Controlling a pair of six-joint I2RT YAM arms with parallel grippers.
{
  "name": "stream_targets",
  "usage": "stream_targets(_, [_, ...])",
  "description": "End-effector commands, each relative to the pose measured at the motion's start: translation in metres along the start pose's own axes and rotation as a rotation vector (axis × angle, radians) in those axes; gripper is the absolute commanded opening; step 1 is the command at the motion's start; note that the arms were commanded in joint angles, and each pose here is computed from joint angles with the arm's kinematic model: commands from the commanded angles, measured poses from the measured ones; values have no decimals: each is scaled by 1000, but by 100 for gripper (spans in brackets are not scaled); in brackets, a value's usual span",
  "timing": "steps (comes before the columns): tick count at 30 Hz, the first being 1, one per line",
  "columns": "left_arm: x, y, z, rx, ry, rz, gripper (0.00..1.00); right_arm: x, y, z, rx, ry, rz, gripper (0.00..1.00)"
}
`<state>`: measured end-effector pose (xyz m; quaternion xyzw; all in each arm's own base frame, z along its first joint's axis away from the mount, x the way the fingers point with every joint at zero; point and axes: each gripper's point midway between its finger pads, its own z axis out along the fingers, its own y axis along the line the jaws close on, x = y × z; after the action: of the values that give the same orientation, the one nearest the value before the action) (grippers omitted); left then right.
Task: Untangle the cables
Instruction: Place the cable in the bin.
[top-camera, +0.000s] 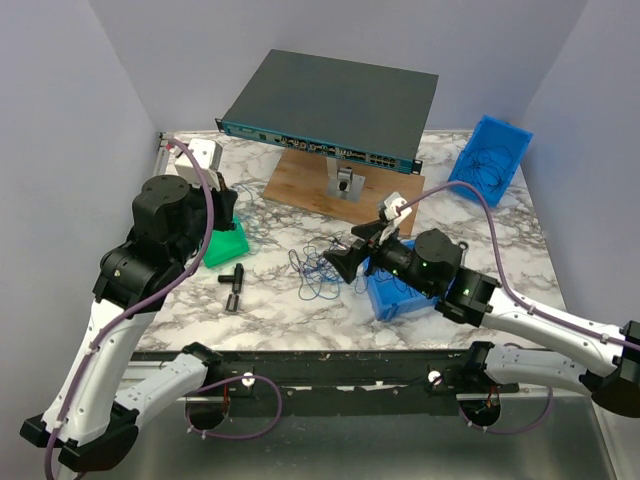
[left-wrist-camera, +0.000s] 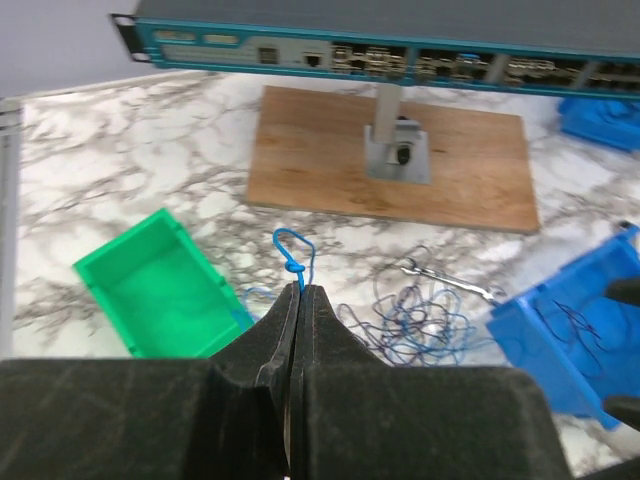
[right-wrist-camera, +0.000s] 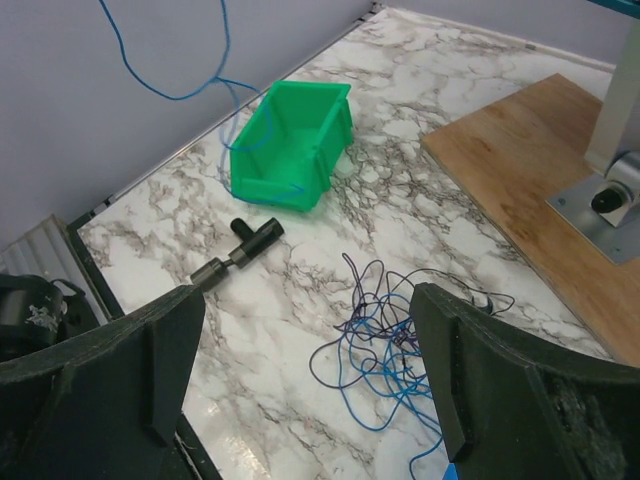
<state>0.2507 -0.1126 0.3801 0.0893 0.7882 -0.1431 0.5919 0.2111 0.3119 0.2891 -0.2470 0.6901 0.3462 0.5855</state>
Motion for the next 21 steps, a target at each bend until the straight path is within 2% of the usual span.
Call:
stream_targets(1, [-8, 43, 2, -227, -13, 13, 0, -1, -14, -10, 70, -24, 5, 93])
stream_targets(7, [-4, 74, 10, -423, -7, -128, 0, 3, -51, -23, 273, -64, 44, 93])
stream_targets(12, [5, 95, 17, -543, 20, -191, 0, 11, -65, -24, 343, -76, 40, 92])
stream_targets(21, [25, 111, 48, -543, 67, -233, 0, 21, -69, -11, 353, -135, 53, 92])
